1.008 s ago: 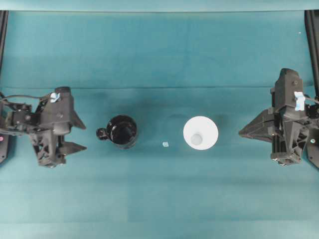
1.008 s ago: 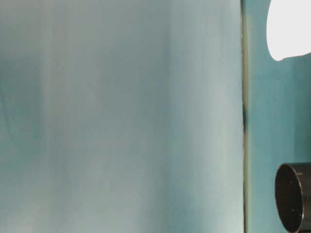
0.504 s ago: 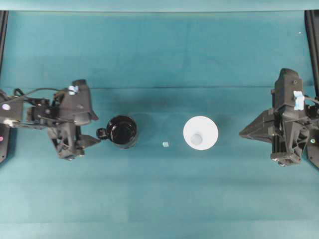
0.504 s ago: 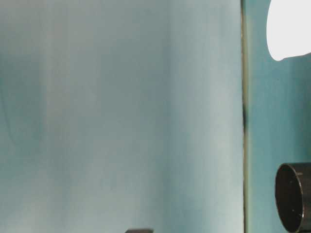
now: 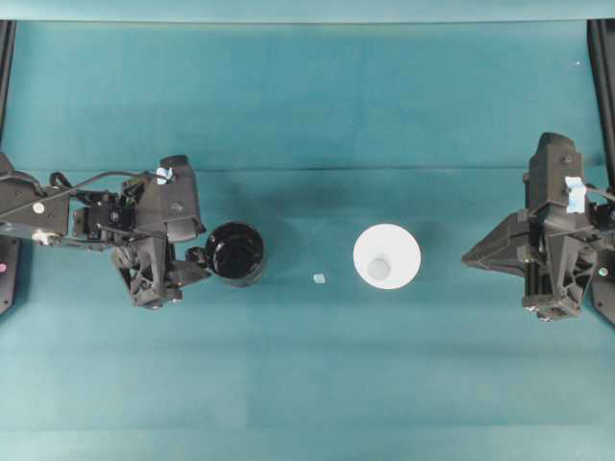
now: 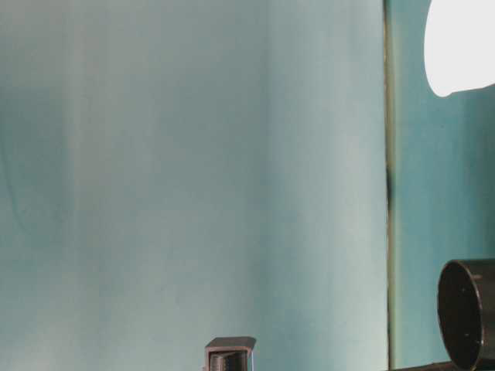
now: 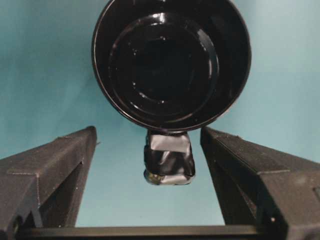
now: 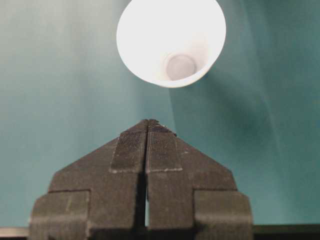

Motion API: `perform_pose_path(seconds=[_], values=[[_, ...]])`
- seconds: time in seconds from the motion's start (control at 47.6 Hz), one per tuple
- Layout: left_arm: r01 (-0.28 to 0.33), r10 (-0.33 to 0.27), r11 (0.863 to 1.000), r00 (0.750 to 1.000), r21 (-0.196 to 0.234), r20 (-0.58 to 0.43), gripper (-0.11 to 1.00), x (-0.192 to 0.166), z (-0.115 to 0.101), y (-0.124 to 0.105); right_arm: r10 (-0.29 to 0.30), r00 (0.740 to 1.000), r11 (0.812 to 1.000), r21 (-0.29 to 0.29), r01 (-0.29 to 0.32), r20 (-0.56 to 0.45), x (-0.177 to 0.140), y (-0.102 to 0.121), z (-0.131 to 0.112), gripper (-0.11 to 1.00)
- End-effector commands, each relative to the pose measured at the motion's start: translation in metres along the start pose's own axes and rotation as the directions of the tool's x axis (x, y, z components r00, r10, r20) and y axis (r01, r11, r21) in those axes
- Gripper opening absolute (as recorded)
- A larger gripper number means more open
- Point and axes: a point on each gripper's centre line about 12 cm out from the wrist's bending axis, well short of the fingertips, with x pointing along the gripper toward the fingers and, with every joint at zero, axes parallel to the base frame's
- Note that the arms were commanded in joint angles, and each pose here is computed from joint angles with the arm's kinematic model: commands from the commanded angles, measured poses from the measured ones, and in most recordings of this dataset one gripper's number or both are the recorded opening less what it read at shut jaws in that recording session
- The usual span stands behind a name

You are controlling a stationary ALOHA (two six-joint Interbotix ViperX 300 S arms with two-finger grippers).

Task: Put a paper cup into the cup holder on your left arm.
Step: 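Move the left gripper to the black mug's handle and close on it, then slide the held black mug rightward toward the white paper cup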

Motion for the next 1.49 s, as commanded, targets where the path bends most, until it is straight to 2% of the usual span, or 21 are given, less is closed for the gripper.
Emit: perform_pose_path(seconds=[0.0, 0.084, 0.21, 0.399, 0.63, 0.819, 1.05, 1.176, 1.471], values=[[0.003, -0.003, 1.000, 1.000, 0.001, 0.014, 0.86, -0.001, 0.005, -0.001, 0.009, 1.000, 1.000, 0.005, -0.009, 0.029, -0.003, 0.003, 0.010, -0.04], [0.002, -0.002, 1.000, 1.000, 0.000, 0.014, 0.81, -0.001, 0.005, -0.001, 0.009, 1.000, 1.000, 0.005, -0.009, 0.029, -0.003, 0.003, 0.010, -0.04], [0.003, -0.003, 1.000, 1.000, 0.002, 0.012, 0.65, -0.001, 0.004, -0.001, 0.009, 1.000, 1.000, 0.004, -0.009, 0.029, -0.003, 0.003, 0.010, -0.04], [0.007, -0.008, 1.000, 1.000, 0.018, 0.014, 0.29, -0.001, 0.005, -0.003, 0.010, 0.999, 1.000, 0.005, -0.011, 0.035, -0.003, 0.004, 0.011, -0.04], [0.015, -0.016, 0.999, 0.999, 0.028, 0.032, 0.29, -0.002, 0.010, -0.007, 0.011, 0.999, 1.000, 0.005, -0.011, 0.037, -0.003, 0.004, 0.011, -0.04], [0.025, -0.028, 0.999, 0.996, 0.036, 0.084, 0.29, -0.004, 0.032, -0.012, 0.012, 0.999, 1.000, 0.005, -0.012, 0.040, -0.004, 0.004, 0.012, -0.04], [0.023, -0.035, 0.996, 0.990, 0.091, 0.139, 0.29, 0.001, 0.066, -0.017, 0.012, 0.999, 1.000, 0.007, -0.012, 0.040, -0.003, 0.004, 0.011, -0.04], [0.022, -0.037, 0.995, 0.988, 0.102, 0.148, 0.29, 0.010, 0.080, -0.019, 0.012, 0.999, 1.000, 0.007, -0.012, 0.041, -0.004, 0.004, 0.012, -0.04], [0.020, -0.032, 0.994, 0.993, 0.106, 0.116, 0.29, 0.032, 0.083, -0.020, 0.013, 0.999, 1.000, 0.006, -0.013, 0.041, -0.003, 0.004, 0.011, -0.04]])
